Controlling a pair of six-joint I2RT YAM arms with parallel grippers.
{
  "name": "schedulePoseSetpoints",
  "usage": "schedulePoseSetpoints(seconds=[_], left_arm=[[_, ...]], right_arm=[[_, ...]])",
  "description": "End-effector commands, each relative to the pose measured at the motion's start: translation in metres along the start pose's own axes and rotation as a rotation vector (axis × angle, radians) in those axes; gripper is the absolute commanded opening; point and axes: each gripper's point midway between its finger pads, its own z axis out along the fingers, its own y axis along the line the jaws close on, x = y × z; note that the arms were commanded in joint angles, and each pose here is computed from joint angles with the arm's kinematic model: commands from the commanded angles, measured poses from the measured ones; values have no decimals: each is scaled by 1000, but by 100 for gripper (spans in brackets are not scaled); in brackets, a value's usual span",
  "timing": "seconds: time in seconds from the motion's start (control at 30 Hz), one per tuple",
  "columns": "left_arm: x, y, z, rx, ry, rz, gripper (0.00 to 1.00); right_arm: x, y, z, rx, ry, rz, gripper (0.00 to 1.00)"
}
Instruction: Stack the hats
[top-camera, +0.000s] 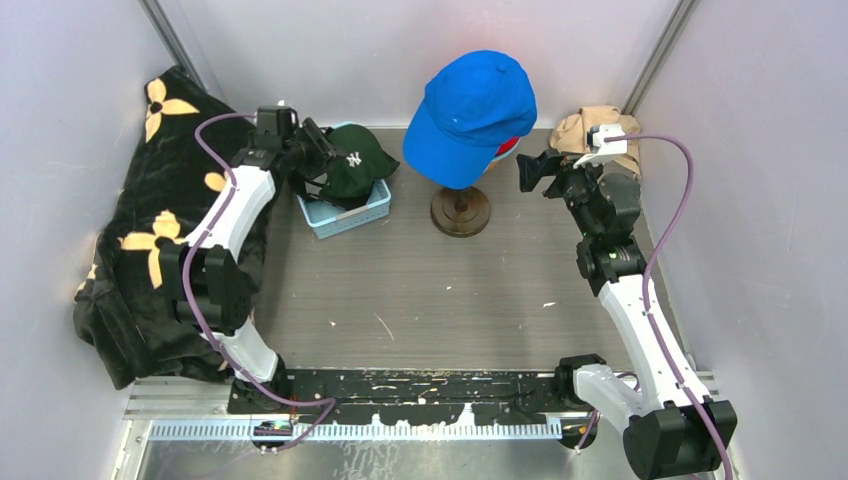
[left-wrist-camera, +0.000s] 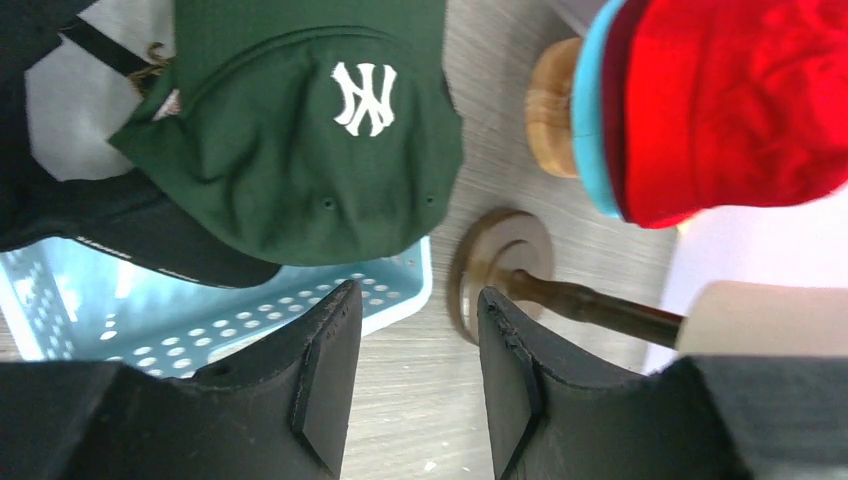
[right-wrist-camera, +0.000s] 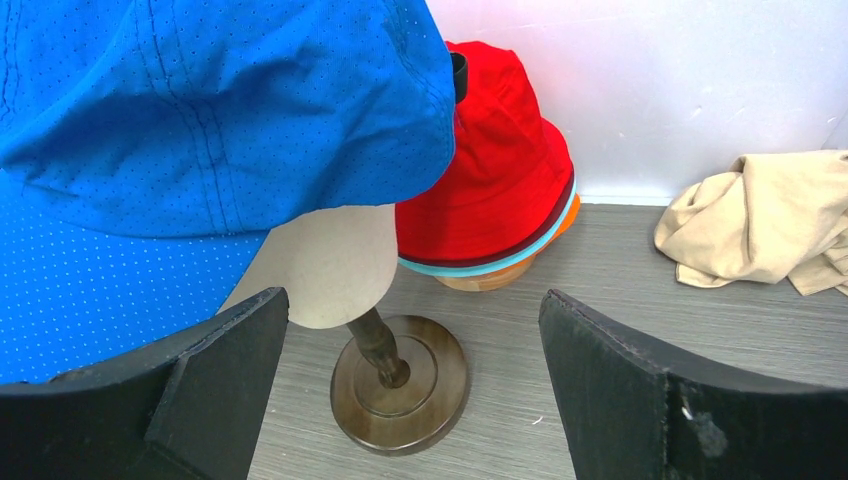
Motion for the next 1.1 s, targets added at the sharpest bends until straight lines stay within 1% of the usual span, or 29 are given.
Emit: schedulePoseSetpoints(seconds=[0.0, 0.27, 0.4, 0.67, 0.83, 1.07], left_arm=[[-14, 20, 11, -126, -77, 104, 47], [-12, 41, 47, -173, -58, 121, 48], [-17, 39, 58, -165, -65, 131, 47], [-18, 35, 78, -151, -36, 149, 48], [-10, 37, 90, -158, 6, 157, 48], [-1, 37, 99, -151, 35, 171, 47]], right_arm=[[-35, 9, -6, -25, -90, -9, 100], [-35, 7, -7, -13, -88, -17, 100], [-34, 5, -7, -4, -85, -24, 100], [-34, 4, -6, -2, -83, -29, 100], [-35, 3, -6, 3, -85, -32, 100], [-33, 2, -6, 8, -81, -33, 100]])
